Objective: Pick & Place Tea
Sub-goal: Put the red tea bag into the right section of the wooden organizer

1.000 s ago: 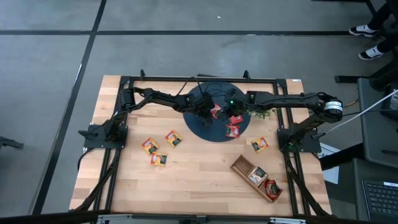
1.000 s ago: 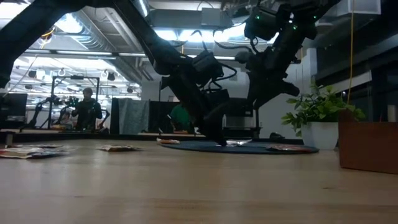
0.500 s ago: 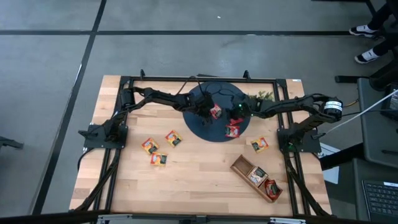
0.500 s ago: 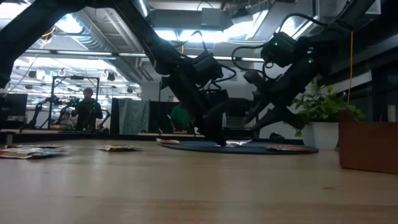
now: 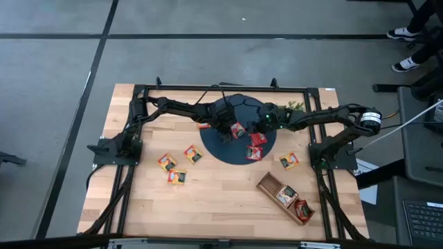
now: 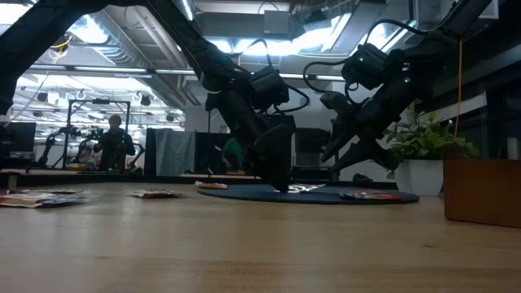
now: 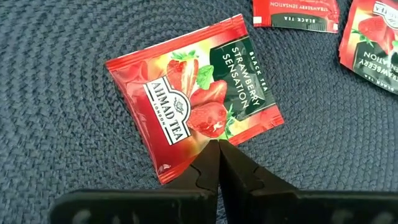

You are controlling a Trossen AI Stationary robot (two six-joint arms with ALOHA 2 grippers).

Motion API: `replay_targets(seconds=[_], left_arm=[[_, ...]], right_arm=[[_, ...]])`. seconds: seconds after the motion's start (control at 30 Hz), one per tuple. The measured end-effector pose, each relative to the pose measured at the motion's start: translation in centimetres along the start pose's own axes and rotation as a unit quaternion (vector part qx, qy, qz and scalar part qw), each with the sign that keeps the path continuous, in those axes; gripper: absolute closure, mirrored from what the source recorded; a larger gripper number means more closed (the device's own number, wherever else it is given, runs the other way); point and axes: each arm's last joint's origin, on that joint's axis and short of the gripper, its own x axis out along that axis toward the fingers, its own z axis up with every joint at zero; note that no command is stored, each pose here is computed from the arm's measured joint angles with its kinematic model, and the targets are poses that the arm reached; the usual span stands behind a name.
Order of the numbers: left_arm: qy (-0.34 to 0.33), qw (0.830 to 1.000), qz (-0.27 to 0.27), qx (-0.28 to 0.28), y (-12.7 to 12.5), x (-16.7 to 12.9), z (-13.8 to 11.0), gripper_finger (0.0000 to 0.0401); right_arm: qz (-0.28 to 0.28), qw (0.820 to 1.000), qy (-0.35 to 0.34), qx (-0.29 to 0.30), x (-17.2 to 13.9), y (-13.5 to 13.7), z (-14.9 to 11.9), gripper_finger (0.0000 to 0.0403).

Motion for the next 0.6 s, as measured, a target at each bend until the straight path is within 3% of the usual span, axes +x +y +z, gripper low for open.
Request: replay_targets(seconds=[0.2,0.6], left_arm=[[0.033,0.998,-0.047,-0.001,-0.3,-0.1,-0.6,0.0399],[0.043,0.998,-0.041,0.015,-2.1,0.0,-0.8,0.0397]], right_arm=[[0.021,0.999,0.026,-0.008,0.1,0.5,-0.5,0.0277],[0.036,0.998,0.058,-0.02,0.2,1.1,-1.6,0.0277]])
